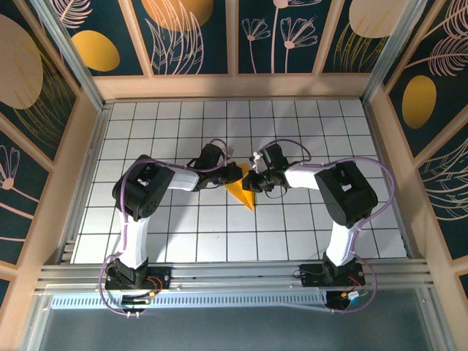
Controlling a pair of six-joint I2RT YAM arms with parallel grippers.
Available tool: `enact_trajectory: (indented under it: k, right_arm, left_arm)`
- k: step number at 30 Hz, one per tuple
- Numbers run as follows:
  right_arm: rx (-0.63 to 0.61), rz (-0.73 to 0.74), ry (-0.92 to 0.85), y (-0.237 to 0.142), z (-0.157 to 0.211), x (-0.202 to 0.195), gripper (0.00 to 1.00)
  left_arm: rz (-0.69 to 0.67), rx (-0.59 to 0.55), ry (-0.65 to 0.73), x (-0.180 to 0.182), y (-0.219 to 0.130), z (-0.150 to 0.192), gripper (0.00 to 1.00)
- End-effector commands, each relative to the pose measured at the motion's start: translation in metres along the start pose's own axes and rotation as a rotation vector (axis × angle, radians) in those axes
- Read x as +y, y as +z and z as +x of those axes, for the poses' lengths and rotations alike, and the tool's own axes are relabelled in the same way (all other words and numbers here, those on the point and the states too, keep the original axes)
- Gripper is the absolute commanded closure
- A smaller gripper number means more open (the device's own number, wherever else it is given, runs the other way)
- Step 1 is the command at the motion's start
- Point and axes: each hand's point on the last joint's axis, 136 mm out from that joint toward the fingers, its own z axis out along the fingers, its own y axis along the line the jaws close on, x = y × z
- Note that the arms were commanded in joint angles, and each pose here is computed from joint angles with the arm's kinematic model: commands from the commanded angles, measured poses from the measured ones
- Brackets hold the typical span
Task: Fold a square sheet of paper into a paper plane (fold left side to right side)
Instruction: Fourth fold the wing at the center of the table.
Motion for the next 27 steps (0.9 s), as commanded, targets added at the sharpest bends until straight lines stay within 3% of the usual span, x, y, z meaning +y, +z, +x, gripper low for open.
enact_trajectory:
  k: [1,7,11,27]
  right_arm:
    - [-0.017,0.031,-0.014,0.006,-0.008,-0.004,1.0]
    - [0.021,0.074,-0.007,0.008,0.002,-0.017,1.0]
    - [0.072,0.075,-0.003,0.009,0.028,-0.018,1.0]
    - [0.172,0.067,0.007,-0.027,0.098,-0.016,1.0]
  left_arm:
    - [-0.108,0.093,-0.072,0.034,0.003,0.033,1.0]
    - [-0.117,0.09,-0.081,0.035,0.003,0.032,1.0]
    - [-0.124,0.082,-0.093,0.037,0.003,0.03,1.0]
    - [-0.149,0.069,-0.112,0.04,0.002,0.029,1.0]
